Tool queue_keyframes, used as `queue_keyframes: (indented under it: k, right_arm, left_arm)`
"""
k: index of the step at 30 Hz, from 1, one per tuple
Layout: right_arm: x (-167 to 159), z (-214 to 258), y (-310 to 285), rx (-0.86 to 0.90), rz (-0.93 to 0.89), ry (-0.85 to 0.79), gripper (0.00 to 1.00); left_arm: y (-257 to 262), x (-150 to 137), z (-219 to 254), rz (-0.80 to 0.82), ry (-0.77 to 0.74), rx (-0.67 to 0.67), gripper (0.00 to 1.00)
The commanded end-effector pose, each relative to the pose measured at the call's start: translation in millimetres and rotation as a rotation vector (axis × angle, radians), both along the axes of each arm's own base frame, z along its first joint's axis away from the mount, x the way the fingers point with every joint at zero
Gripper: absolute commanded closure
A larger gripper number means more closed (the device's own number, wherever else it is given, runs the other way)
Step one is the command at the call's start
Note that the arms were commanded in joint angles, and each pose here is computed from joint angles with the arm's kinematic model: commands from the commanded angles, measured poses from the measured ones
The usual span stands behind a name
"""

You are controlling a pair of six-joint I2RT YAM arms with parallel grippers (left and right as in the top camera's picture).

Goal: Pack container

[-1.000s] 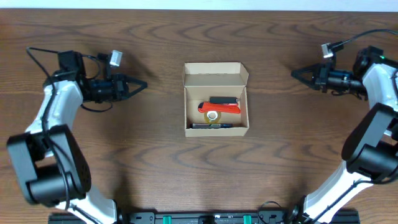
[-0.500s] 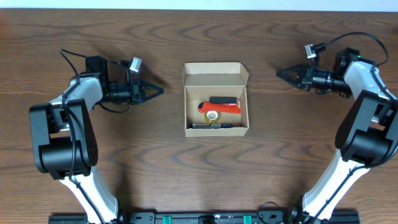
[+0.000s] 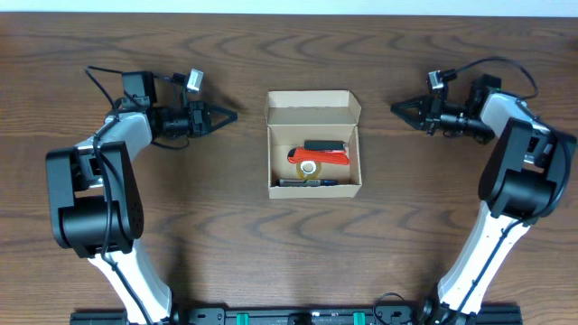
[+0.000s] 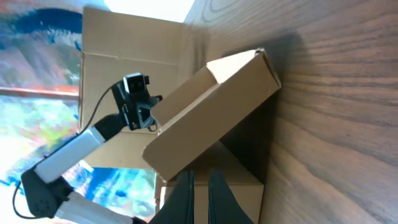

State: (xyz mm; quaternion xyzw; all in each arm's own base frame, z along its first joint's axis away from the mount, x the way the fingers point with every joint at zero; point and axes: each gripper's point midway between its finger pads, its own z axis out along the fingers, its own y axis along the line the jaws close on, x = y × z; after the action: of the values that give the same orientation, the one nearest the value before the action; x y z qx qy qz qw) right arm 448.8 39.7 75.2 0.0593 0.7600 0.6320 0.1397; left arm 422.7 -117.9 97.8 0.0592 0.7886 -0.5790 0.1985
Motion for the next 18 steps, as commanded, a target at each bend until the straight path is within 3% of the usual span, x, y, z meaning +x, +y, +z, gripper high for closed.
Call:
queue_keyframes:
  k: [1,7,18]
  right_arm:
    - [0,-3,10,0.079,0.012,0.048,0.99]
    - [4,-4,18,0.077,0.027,0.042,0.99]
    - [7,-13,37,0.022,0.063,0.054,0.99]
  left_arm:
    - [-2,4,-9,0.024,0.117,-0.047,0.94]
    - [-11,9,-32,0.014,0.199,-0.107,0.94]
    - [-41,0,-53,-0.046,0.229,-0.088,0.94]
